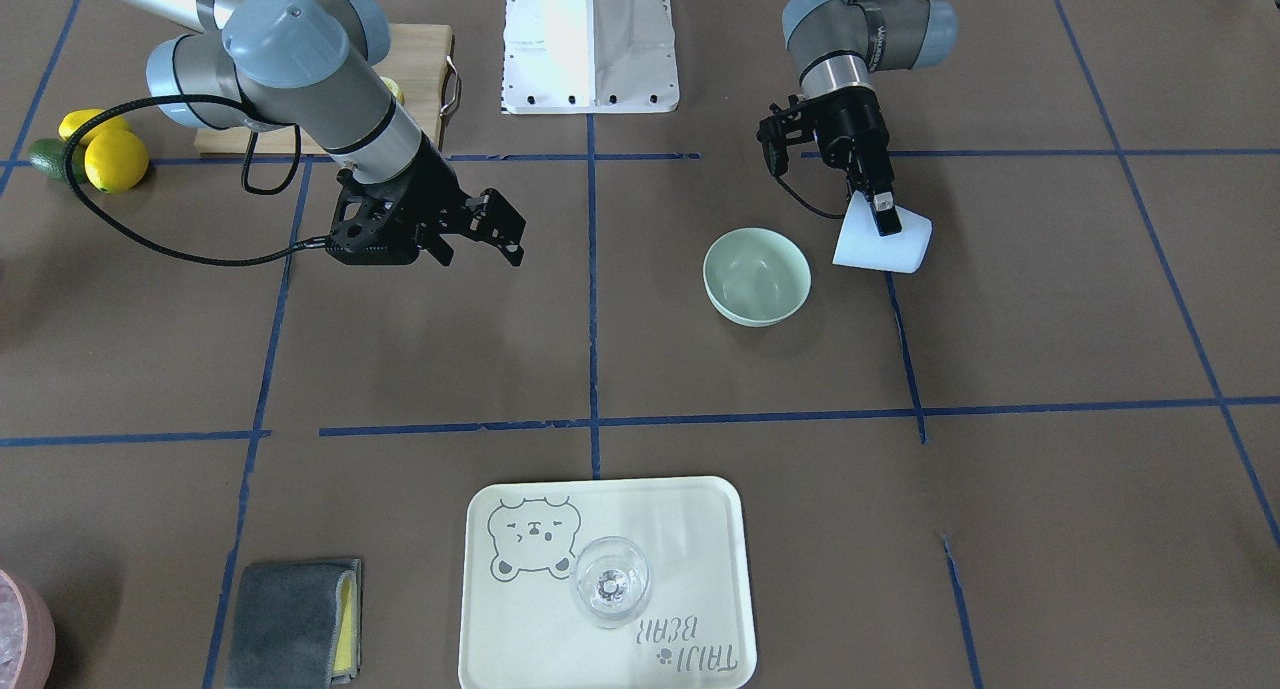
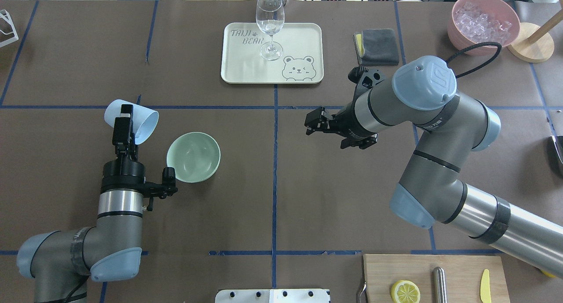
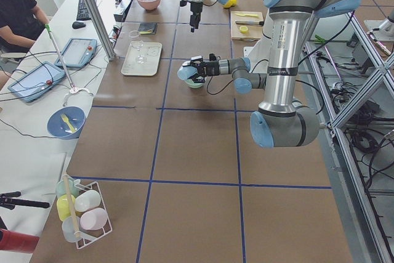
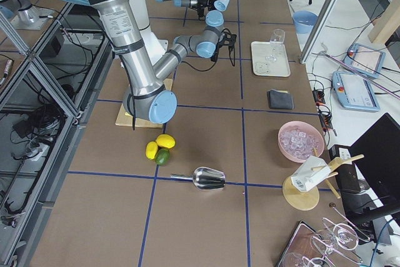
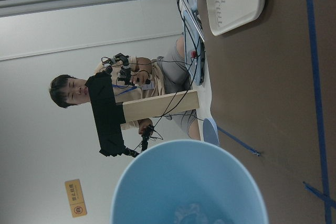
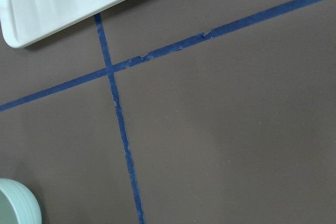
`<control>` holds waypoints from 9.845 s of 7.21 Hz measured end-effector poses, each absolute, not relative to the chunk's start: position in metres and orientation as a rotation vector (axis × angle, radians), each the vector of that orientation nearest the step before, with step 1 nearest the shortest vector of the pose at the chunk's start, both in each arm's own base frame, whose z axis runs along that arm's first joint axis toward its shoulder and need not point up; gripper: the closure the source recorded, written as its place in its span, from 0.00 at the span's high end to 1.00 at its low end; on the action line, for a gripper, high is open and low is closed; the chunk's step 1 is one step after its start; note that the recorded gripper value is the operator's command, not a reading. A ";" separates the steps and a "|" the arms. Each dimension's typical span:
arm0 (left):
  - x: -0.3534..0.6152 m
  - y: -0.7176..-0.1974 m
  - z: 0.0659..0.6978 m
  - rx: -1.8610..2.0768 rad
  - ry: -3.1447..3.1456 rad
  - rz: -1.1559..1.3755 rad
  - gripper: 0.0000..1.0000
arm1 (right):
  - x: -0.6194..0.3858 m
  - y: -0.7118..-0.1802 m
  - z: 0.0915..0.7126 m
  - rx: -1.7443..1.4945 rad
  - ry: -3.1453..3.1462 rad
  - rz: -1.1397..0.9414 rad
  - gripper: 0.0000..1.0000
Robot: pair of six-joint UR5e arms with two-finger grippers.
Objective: Pour ice into bowl
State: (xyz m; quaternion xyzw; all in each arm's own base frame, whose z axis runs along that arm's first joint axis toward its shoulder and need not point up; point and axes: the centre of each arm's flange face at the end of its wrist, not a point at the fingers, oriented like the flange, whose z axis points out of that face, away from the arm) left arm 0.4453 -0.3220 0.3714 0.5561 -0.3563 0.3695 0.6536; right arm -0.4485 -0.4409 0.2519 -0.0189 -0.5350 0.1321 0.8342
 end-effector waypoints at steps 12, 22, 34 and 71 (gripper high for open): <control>0.444 -0.323 0.379 1.220 -0.998 0.882 0.00 | -0.449 -0.441 0.249 -0.037 -1.139 0.278 1.00; 0.437 -0.322 0.368 1.218 -1.028 0.883 0.00 | -0.450 -0.441 0.248 -0.038 -1.140 0.277 1.00; 0.373 -0.307 0.271 1.364 -0.168 0.804 0.00 | -0.457 -0.434 0.239 -0.031 -1.150 0.282 1.00; 0.292 -0.333 0.617 0.954 0.661 -0.358 0.36 | -0.514 -0.464 0.093 0.015 -1.029 0.332 0.00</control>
